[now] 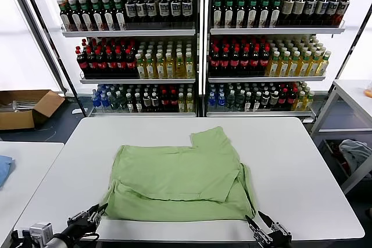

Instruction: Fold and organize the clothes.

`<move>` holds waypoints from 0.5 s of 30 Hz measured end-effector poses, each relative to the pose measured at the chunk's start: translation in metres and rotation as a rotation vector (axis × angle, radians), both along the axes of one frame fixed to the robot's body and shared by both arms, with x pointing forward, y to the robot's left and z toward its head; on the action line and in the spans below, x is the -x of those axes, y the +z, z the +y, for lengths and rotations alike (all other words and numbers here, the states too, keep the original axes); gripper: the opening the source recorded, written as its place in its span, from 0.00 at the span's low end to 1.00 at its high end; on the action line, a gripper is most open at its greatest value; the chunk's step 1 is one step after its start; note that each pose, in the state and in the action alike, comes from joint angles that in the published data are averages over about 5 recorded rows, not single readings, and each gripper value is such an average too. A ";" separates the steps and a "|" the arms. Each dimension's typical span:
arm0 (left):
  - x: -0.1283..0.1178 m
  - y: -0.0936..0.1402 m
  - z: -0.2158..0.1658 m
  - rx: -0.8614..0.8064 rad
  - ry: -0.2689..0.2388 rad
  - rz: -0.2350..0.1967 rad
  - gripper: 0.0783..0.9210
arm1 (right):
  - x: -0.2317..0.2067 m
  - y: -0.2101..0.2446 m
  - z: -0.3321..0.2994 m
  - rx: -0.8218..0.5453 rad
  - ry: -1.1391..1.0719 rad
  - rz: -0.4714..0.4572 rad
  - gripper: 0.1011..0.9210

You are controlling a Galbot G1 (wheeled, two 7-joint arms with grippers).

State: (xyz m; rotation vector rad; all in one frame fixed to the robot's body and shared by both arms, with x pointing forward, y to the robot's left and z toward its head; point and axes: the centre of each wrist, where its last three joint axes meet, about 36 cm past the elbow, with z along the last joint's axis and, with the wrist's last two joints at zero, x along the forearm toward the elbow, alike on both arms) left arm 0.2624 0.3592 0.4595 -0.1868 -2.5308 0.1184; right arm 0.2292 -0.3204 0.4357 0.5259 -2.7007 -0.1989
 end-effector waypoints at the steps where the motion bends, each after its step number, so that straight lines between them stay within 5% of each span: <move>1: -0.002 0.002 0.002 -0.005 0.001 -0.007 0.39 | -0.006 0.003 -0.002 -0.001 0.005 -0.011 0.76; 6: -0.017 0.012 0.013 -0.026 -0.011 -0.043 0.57 | -0.050 0.012 -0.011 0.006 0.026 -0.061 0.87; 15: -0.070 0.008 0.028 -0.025 -0.059 -0.065 0.85 | -0.159 0.002 -0.017 0.012 0.053 -0.091 0.88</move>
